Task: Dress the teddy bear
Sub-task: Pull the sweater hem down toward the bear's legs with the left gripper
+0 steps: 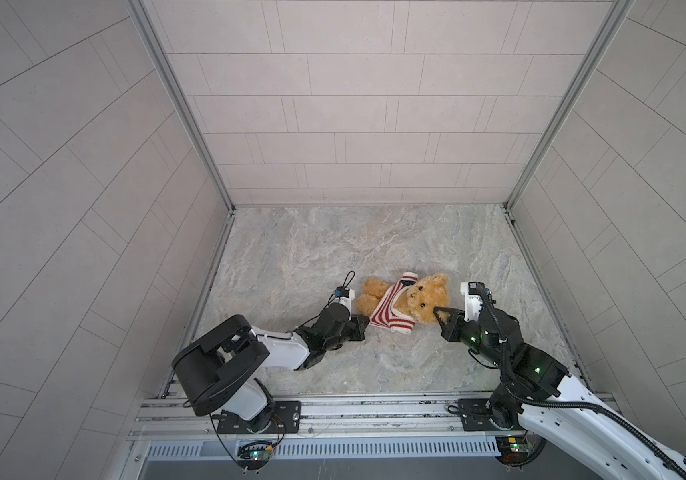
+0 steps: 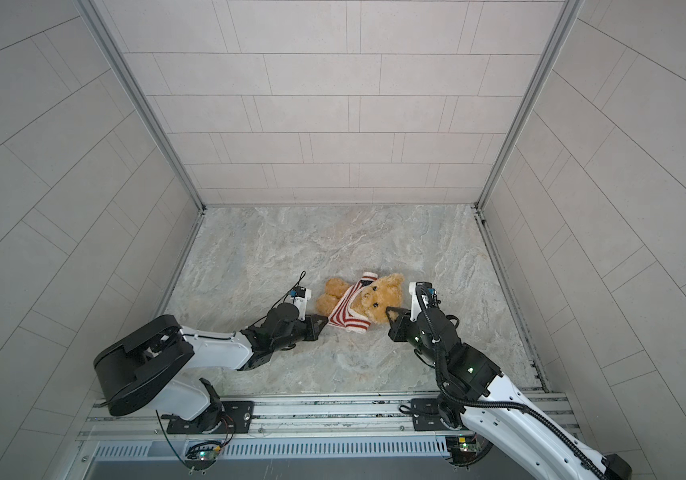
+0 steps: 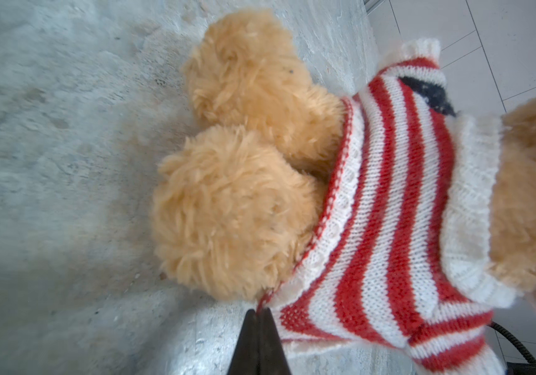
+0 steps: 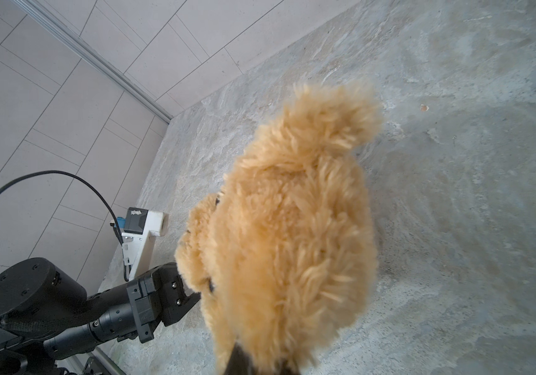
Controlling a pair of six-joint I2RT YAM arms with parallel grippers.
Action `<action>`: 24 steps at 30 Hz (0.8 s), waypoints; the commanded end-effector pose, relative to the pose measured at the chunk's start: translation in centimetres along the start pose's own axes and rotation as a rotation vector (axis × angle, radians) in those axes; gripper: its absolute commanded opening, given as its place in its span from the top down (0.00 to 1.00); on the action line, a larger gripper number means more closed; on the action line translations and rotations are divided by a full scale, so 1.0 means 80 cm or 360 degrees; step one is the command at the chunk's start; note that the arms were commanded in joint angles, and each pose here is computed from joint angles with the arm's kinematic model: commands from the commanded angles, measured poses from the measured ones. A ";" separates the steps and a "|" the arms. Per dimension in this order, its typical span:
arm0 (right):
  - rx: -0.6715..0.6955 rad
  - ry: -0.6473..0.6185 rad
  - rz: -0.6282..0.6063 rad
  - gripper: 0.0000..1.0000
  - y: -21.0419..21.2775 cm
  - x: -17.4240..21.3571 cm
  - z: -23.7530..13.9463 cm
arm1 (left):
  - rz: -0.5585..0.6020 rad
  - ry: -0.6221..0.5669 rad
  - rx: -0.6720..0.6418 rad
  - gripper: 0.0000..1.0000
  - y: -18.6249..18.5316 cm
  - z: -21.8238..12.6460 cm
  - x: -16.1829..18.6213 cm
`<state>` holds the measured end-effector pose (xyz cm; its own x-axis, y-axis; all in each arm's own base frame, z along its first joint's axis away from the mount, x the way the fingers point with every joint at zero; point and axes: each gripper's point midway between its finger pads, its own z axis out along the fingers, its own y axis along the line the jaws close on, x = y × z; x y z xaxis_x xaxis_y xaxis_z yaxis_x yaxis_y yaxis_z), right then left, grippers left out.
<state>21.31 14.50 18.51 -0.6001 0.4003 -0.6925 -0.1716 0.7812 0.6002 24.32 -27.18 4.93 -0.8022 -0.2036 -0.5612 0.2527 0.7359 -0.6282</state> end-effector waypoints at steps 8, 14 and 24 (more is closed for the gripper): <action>-0.0110 -0.0288 0.0110 1.00 0.031 -0.063 -0.030 | 0.0082 0.0040 -0.0329 1.00 0.060 -0.025 0.010; -0.0114 -0.0283 0.0121 1.00 0.029 -0.060 -0.023 | 0.0082 0.0039 -0.0238 1.00 0.045 -0.022 0.009; -0.0080 -0.0208 0.0171 1.00 0.011 -0.030 0.013 | 0.0144 0.0084 0.0186 1.00 -0.065 -0.008 0.006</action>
<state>22.32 15.17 17.71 -0.5980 0.4631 -0.6542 -0.1387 0.7441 0.6535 22.24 -30.15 7.83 -0.7969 -0.1129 -0.5934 0.3759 0.6763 -0.6335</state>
